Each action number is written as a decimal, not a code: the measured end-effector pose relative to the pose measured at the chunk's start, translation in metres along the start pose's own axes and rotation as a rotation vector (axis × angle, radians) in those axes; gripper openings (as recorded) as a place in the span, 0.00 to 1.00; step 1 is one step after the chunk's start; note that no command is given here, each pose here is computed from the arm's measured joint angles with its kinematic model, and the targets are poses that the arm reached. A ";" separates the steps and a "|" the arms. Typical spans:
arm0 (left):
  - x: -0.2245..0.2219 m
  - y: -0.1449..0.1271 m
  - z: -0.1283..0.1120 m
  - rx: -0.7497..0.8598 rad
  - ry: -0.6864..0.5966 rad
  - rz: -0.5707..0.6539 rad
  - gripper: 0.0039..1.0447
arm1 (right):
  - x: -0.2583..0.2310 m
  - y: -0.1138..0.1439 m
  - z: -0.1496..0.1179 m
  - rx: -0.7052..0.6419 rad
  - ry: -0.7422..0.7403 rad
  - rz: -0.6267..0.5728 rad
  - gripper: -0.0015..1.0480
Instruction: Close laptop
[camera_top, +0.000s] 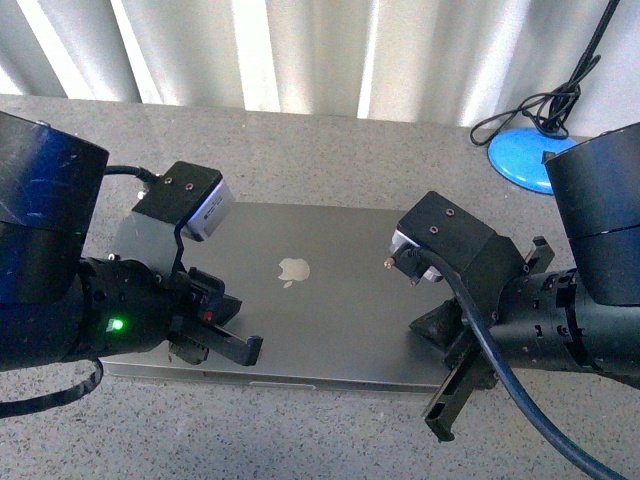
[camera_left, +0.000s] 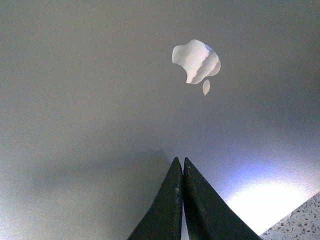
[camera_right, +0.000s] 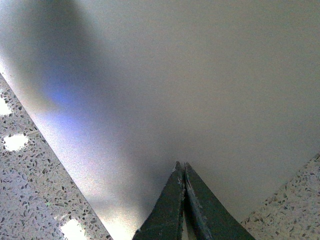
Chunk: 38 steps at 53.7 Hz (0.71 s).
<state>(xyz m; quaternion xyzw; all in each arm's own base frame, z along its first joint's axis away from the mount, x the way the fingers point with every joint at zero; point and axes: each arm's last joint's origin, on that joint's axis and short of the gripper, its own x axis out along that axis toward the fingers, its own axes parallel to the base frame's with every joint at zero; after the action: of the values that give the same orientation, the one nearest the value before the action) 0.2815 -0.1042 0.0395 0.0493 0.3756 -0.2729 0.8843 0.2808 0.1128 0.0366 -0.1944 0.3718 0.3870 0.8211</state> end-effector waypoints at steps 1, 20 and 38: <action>0.001 0.000 -0.001 -0.002 0.002 0.000 0.03 | 0.000 0.000 0.000 0.000 0.000 0.000 0.01; 0.005 0.001 -0.004 -0.022 -0.005 -0.006 0.03 | 0.000 -0.002 0.002 0.001 -0.005 0.000 0.01; 0.009 0.001 -0.008 -0.035 -0.010 -0.009 0.03 | 0.000 -0.002 0.001 0.004 0.001 0.003 0.01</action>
<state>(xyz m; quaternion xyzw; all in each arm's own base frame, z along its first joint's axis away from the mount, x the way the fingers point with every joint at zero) 0.2827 -0.1050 0.0274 0.0305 0.3760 -0.2705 0.8857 0.2830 0.1127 0.0372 -0.1924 0.3734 0.3876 0.8205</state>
